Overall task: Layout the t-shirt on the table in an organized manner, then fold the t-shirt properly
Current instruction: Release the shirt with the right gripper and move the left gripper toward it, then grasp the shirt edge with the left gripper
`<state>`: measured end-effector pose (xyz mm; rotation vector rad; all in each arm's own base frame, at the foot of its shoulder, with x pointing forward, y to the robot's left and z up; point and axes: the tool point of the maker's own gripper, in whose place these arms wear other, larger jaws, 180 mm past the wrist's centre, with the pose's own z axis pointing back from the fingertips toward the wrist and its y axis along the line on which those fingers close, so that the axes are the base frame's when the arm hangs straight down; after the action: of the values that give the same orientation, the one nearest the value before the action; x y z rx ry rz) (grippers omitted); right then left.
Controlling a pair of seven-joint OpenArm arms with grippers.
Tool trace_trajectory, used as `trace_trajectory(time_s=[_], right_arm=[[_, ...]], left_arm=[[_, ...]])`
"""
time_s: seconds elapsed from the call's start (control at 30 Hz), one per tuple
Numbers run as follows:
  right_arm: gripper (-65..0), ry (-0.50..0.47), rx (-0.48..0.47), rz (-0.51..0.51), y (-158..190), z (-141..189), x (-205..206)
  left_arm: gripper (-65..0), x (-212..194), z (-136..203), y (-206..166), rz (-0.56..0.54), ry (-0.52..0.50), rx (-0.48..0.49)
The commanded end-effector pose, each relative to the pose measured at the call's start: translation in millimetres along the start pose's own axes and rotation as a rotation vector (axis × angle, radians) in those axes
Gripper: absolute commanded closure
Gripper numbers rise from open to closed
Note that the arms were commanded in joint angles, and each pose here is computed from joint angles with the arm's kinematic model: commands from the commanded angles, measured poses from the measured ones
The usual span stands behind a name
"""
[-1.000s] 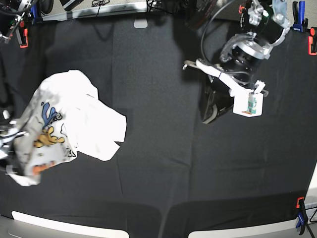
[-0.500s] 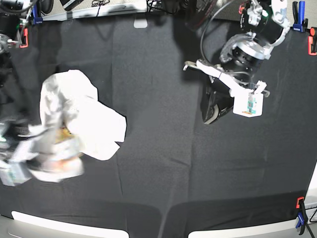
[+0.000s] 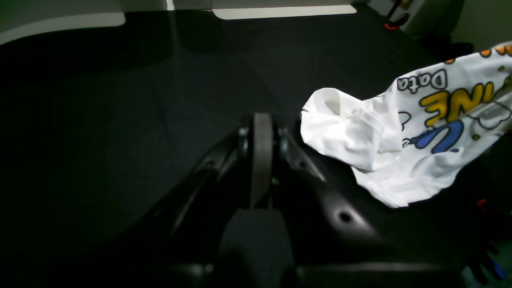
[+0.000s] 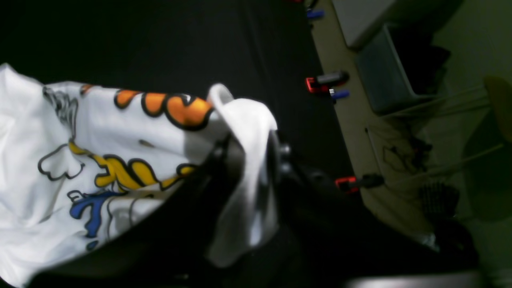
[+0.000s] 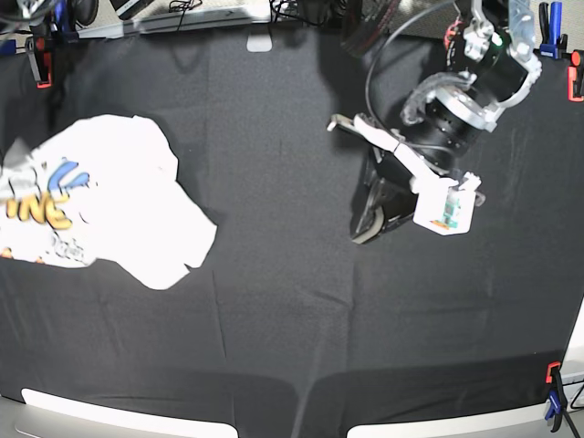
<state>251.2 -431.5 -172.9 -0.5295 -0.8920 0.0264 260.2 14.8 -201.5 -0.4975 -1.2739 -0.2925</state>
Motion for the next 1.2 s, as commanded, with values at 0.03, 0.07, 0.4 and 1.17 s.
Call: trace_trajectory(time_s=[0.03, 0.07, 0.4, 1.17], right_arm=[[-25.2, -0.04, -0.029, 0.021, -10, 7, 9], [-28.6, -0.041, -0.03, 0.024, -11, 7, 7], [-30.6, -0.022, -0.01, 0.001, -2, 6, -5], [-30.5, -0.09, -0.13, -0.174, -68, 51, -22]], left_arm=[[0.0, 12, 2, -8, -0.025, -0.048, -0.04], [0.0, 12, 2, -10, -0.028, -0.048, -0.048], [-11.3, 14, 2, -17, -0.009, -0.057, -0.087], [-11.3, -39, -153, -134, 0.056, 0.21, -0.482]])
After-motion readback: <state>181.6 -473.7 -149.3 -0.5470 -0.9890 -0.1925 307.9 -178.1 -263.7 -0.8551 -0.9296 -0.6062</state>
